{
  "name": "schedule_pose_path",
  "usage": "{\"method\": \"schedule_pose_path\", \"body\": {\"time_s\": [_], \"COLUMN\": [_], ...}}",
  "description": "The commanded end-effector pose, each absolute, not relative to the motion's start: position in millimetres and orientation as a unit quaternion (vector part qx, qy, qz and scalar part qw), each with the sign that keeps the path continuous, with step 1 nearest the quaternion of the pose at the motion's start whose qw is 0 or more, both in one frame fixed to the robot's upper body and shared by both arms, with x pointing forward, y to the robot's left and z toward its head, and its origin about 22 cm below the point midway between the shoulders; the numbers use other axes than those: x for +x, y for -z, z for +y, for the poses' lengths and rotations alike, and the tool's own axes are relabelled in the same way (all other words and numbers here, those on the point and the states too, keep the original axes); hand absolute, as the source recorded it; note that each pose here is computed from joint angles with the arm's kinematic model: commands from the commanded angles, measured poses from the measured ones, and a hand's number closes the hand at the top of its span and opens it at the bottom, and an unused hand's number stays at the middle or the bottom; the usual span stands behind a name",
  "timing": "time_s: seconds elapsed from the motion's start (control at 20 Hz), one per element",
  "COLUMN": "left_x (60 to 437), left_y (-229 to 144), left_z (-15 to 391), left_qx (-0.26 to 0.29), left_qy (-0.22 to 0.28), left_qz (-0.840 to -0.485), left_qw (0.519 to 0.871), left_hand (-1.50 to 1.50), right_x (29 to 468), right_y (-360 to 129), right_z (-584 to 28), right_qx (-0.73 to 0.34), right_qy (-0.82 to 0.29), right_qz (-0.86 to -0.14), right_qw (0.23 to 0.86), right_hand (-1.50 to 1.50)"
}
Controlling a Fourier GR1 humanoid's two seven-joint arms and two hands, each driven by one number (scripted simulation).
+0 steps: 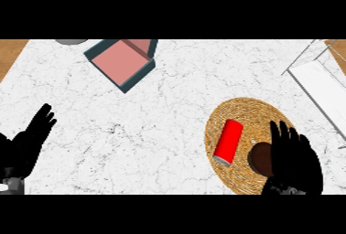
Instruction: Pick the cupcake from the placemat and place it in the tiered shelf
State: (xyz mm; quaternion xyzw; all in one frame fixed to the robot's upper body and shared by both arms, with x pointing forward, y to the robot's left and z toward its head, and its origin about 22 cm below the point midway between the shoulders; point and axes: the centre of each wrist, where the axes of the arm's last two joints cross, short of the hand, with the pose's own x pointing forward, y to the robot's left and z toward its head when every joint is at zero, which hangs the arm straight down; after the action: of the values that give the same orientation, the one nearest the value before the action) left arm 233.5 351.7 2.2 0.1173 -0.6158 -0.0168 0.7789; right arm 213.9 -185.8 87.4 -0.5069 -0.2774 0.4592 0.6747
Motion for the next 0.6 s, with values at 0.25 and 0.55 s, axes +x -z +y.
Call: {"method": "schedule_pose_path", "body": {"time_s": [0.25, 0.55], "left_x": [218, 242], "left_y": [8, -16], "left_z": [359, 359], "left_qx": [0.125, 0.110], "left_qy": [0.023, 0.023], "left_qz": [-0.619, -0.621], "left_qw": [0.775, 0.776], "left_hand": [0.00, 0.00], "right_x": [230, 228], "right_y": [-58, -37], "right_z": [-207, -189], "right_qx": [-0.518, -0.507], "right_qy": [-0.454, -0.455], "right_qz": [-0.271, -0.261], "right_qw": [0.672, 0.684], "right_hand": [-1.50, -1.50]}}
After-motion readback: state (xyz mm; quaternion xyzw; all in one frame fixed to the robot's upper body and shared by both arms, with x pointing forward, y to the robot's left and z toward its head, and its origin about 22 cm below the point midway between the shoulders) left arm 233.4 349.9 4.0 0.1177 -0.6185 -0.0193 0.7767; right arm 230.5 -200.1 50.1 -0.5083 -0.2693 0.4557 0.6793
